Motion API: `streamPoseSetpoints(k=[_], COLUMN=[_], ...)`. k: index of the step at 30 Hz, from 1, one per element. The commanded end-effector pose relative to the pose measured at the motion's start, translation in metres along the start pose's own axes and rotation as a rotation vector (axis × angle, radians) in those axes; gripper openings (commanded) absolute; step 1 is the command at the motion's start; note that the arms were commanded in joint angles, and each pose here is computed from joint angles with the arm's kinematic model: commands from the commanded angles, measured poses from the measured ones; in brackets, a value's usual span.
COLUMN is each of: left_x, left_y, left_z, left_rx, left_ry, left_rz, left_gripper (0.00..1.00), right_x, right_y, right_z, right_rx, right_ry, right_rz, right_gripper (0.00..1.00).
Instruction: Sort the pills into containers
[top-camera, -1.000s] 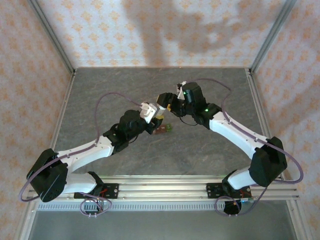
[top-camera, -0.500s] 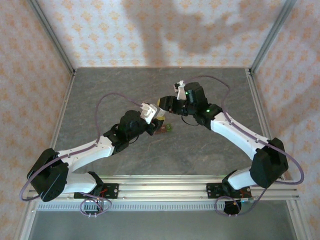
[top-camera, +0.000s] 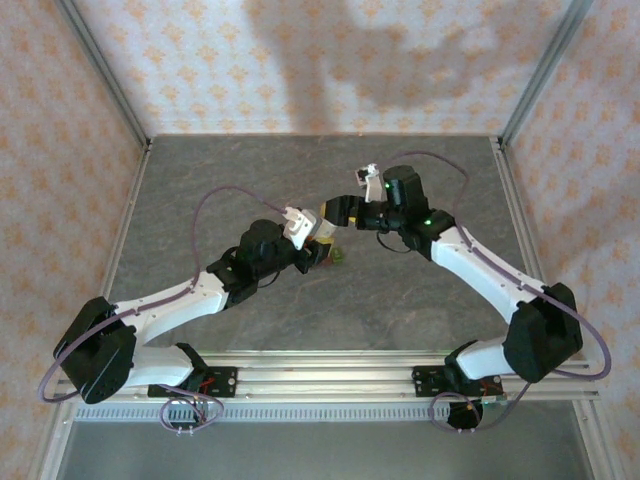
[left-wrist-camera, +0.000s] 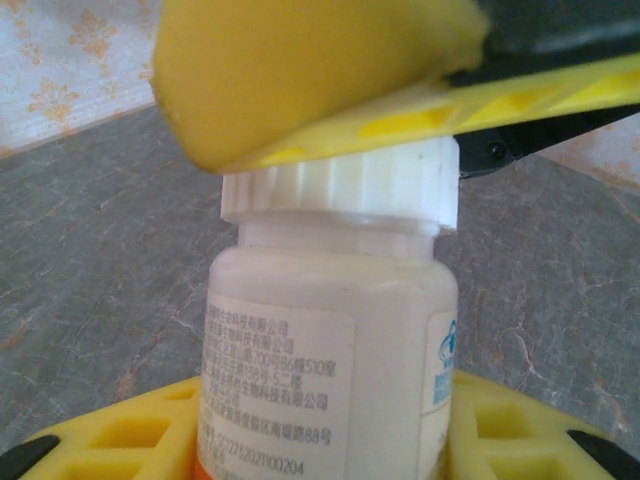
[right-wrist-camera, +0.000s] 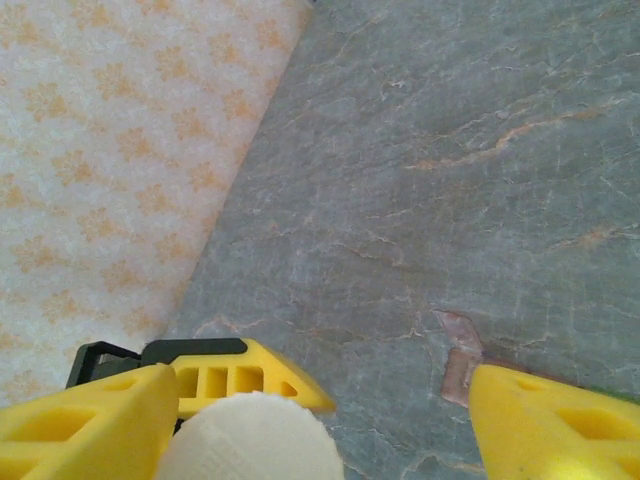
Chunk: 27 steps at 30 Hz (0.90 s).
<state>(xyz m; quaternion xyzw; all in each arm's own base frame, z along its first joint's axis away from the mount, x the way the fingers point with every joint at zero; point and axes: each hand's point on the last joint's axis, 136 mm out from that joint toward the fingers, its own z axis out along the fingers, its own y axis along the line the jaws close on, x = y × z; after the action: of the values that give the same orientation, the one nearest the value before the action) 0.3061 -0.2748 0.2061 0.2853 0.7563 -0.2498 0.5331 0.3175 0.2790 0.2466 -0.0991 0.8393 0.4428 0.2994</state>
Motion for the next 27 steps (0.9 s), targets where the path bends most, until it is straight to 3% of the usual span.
streamPoseSetpoints(k=[1, 9, 15, 27], left_x=[-0.036, -0.032, -0.033, -0.038], left_y=[0.008, 0.020, 0.033, 0.035], left_z=[-0.006, -0.003, 0.001, 0.027], left_rx=[-0.045, -0.115, -0.184, -0.172], left_ry=[-0.110, -0.107, -0.122, -0.128], left_rz=[0.023, 0.048, 0.080, 0.102], left_gripper=[0.00, 0.00, 0.00, 0.00], right_x=[-0.005, -0.019, -0.040, -0.068], right_y=[-0.011, -0.004, -0.027, -0.012], right_z=[-0.016, -0.035, -0.048, -0.030], right_rx=[0.067, 0.085, 0.236, 0.165], right_ry=[-0.041, -0.109, -0.210, -0.214], right_rz=[0.034, 0.109, 0.257, 0.311], right_gripper=[0.81, 0.83, 0.83, 0.82])
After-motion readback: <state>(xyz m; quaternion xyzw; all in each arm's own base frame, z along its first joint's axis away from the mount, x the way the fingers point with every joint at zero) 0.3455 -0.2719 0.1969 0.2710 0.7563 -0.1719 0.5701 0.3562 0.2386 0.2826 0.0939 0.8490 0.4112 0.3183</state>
